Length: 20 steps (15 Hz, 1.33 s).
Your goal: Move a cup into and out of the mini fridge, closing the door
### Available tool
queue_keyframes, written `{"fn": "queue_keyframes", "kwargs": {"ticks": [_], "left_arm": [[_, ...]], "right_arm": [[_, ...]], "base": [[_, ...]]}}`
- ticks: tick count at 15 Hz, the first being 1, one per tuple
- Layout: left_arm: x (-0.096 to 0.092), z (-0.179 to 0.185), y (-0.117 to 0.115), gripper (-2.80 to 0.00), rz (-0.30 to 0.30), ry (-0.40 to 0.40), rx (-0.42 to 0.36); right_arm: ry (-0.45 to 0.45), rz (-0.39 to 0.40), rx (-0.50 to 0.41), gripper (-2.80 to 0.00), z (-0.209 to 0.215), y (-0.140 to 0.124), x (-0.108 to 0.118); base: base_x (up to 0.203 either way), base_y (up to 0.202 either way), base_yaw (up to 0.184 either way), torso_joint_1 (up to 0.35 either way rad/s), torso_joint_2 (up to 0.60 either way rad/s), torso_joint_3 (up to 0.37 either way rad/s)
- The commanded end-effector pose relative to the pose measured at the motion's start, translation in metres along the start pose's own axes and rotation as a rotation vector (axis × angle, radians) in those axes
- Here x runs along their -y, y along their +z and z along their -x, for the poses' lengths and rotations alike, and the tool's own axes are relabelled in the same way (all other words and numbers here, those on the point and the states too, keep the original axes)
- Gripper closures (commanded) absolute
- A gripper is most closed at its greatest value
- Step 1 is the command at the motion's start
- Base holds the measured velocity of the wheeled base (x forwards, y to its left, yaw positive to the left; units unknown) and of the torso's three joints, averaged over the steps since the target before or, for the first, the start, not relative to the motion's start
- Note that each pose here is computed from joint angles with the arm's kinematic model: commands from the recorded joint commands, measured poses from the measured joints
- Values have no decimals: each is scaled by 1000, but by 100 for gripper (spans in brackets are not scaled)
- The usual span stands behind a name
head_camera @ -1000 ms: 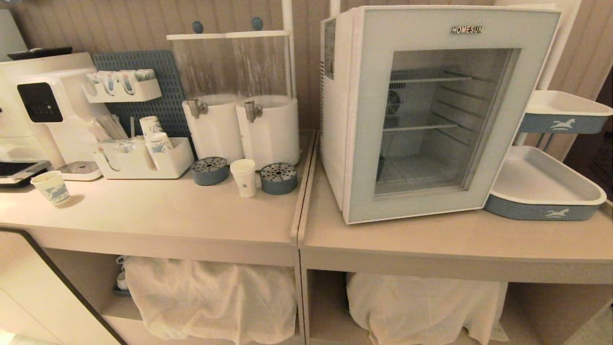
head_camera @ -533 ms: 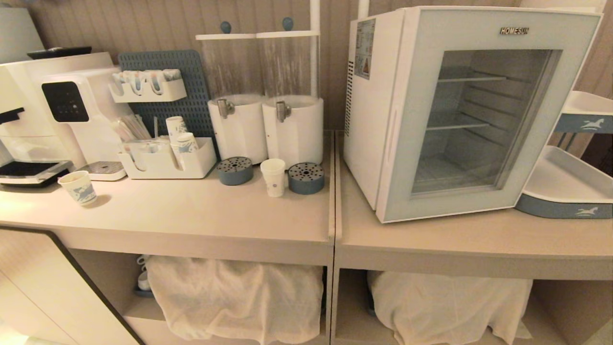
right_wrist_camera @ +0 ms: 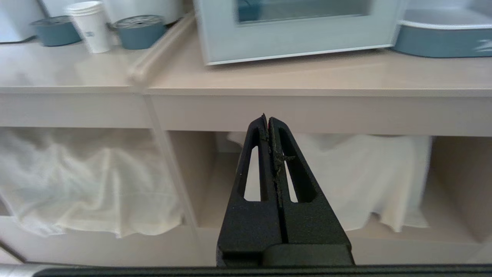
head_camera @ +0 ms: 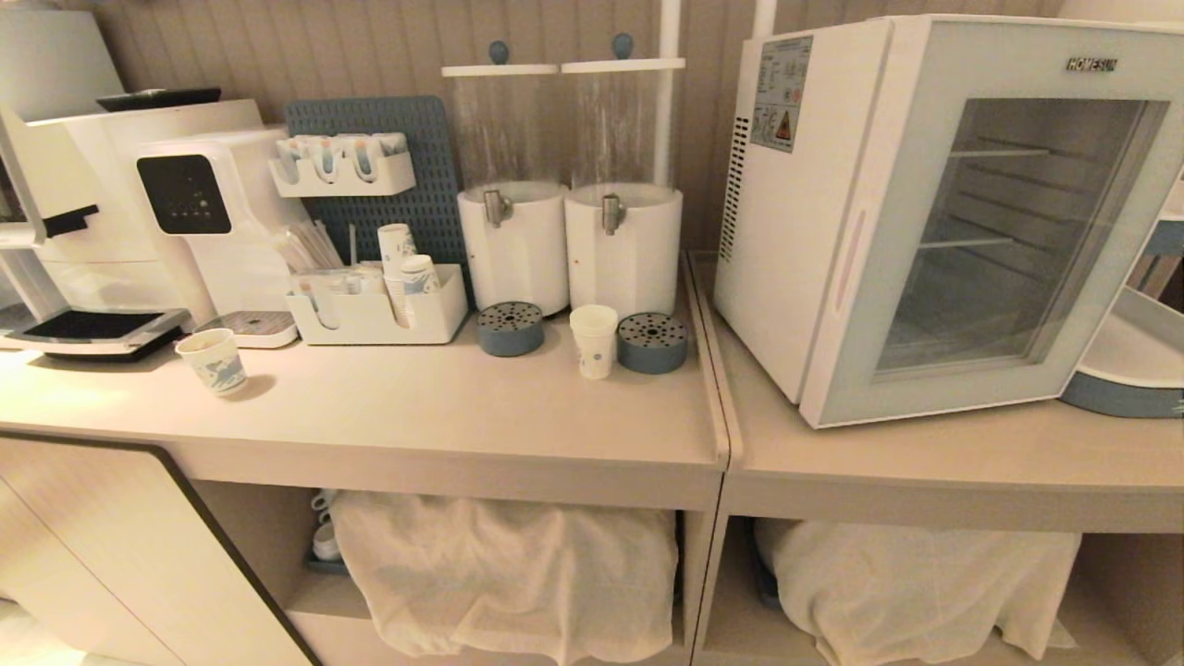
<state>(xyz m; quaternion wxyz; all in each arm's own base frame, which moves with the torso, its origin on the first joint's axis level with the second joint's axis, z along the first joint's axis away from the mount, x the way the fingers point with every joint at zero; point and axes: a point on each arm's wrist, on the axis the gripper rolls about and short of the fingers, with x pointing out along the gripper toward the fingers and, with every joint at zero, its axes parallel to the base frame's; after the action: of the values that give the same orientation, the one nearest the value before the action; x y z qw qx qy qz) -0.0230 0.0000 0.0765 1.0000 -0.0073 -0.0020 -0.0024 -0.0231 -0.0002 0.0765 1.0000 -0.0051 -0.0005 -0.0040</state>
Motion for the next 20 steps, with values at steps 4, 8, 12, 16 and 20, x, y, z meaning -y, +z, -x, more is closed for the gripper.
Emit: {"fn": "queue_keyframes", "kwargs": {"ticks": [4, 8, 12, 16, 20], "left_arm": [[0, 0, 0, 0, 0, 0, 2], [0, 0, 0, 0, -1, 0, 2], [0, 0, 0, 0, 1, 0, 2], [0, 0, 0, 0, 1, 0, 2], [0, 0, 0, 0, 1, 0, 2]], "right_arm": [[0, -6, 0, 0, 0, 0, 0], [0, -10, 0, 0, 0, 0, 0], [0, -10, 0, 0, 0, 0, 0], [0, -10, 0, 0, 0, 0, 0], [0, -10, 0, 0, 0, 0, 0]], "base": [[0, 189, 0, 0, 3, -2], [0, 191, -1, 3, 3, 1], [0, 192, 0, 2, 4, 0], [0, 192, 0, 1, 3, 3], [0, 190, 0, 1, -1, 3]]}}
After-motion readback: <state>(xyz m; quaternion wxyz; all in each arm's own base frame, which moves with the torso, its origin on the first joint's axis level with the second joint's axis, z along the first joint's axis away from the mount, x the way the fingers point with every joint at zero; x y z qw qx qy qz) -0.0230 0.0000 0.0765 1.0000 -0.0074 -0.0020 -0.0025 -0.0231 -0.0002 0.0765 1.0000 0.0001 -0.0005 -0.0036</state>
